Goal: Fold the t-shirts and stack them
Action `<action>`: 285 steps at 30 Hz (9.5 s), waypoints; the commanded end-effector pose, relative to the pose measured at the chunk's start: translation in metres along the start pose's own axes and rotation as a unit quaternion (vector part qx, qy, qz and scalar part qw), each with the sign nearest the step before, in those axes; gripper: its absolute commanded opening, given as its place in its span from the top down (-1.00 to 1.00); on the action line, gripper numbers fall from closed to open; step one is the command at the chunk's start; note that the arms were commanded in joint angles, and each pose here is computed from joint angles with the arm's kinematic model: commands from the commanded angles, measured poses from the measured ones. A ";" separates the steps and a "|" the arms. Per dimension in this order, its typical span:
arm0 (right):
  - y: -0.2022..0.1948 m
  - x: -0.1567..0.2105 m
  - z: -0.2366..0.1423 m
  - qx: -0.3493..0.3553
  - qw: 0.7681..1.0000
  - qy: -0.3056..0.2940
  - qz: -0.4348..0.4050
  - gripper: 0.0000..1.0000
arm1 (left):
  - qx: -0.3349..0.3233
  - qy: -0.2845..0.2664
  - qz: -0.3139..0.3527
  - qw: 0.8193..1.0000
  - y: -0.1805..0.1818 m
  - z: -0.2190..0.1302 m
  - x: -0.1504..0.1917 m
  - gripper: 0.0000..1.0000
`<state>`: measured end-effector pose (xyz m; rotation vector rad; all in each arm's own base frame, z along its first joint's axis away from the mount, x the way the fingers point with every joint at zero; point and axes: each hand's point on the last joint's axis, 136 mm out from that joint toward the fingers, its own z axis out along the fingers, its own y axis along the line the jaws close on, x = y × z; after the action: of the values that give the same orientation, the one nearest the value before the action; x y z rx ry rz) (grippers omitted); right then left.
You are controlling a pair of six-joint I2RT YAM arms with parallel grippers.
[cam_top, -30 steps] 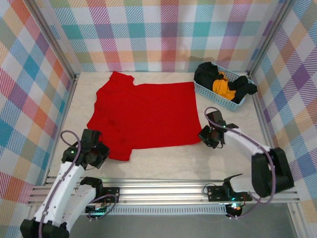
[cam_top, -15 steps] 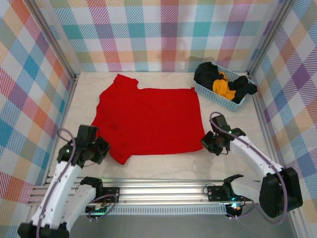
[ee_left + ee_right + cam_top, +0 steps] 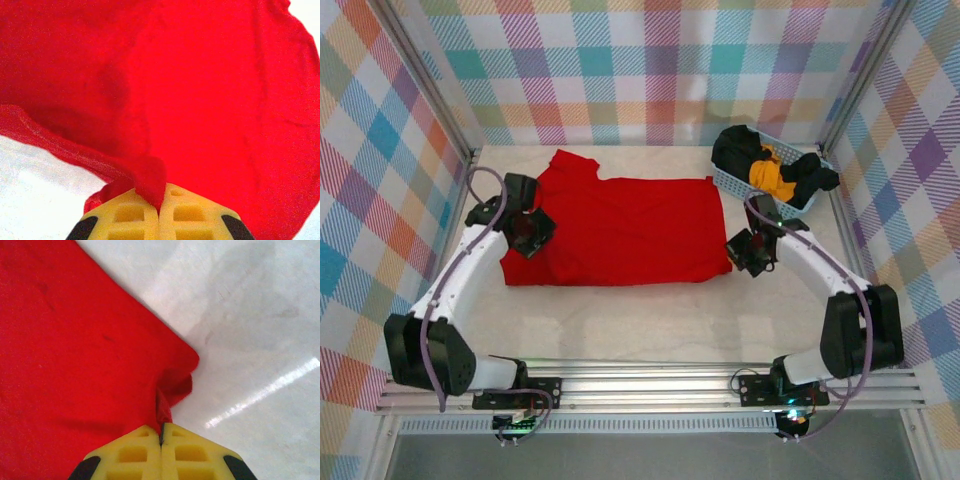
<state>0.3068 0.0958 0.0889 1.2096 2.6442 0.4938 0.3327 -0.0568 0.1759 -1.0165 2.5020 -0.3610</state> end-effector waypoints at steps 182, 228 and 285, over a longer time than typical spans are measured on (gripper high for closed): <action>0.045 -0.038 0.063 -0.048 0.997 0.062 -0.012 0.55 | -0.005 0.122 0.113 0.986 -0.045 0.134 0.011 -0.08; 0.094 -0.074 0.059 -0.027 0.999 -0.001 0.023 1.00 | -0.111 0.048 0.050 0.991 0.034 0.169 -0.072 1.00; -0.026 -0.030 0.055 0.064 0.996 0.001 -0.055 1.00 | -0.229 0.125 0.044 0.964 0.099 0.175 -0.012 0.98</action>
<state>0.3402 0.0863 0.0257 1.0904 2.7434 0.4265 0.3922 -0.0074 0.0195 -0.9583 2.8332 0.0200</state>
